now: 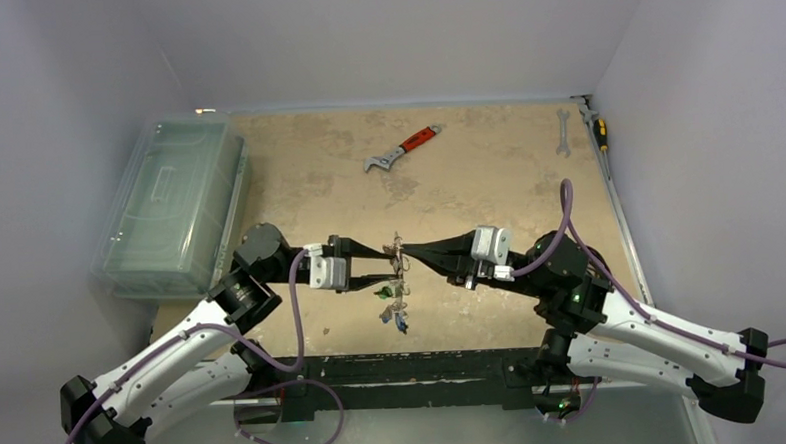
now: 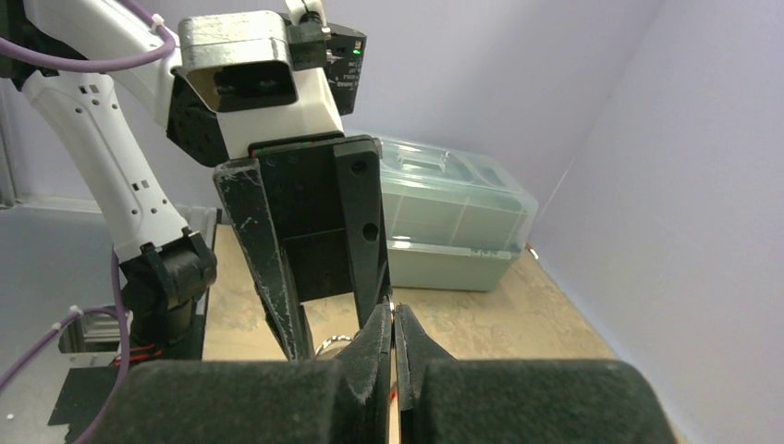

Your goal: Put the keys on the keyring

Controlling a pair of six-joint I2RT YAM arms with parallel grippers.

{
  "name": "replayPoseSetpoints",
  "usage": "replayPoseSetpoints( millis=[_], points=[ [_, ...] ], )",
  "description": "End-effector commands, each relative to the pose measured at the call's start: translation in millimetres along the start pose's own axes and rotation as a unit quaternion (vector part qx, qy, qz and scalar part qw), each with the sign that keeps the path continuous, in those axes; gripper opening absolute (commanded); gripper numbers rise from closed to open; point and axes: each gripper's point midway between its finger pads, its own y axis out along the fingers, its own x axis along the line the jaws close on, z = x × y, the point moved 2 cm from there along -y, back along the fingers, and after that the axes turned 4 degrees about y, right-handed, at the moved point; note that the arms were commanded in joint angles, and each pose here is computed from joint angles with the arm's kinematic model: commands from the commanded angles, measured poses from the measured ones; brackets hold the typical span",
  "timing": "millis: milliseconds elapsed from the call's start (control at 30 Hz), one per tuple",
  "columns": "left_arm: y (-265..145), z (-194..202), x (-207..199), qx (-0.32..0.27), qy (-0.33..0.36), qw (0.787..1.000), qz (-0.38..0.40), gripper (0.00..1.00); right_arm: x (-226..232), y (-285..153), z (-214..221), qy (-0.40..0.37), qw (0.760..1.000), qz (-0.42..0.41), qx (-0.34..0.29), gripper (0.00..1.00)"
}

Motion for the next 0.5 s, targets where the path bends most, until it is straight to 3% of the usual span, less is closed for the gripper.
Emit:
replayPoseSetpoints(
  millis=[0,367,467],
  points=[
    [1,-4,10,-0.005,0.0,1.0,-0.019,0.3,-1,4,-25,-0.002,0.999,-0.004,-0.052,0.0],
    [2,0,16,0.006,-0.007,0.999,-0.035,0.29,3,7,-17,0.009,0.999,-0.012,-0.048,0.0],
    [2,0,16,0.006,-0.005,0.999,-0.032,0.04,3,8,-15,0.011,0.999,-0.013,-0.046,0.0]
  ],
)
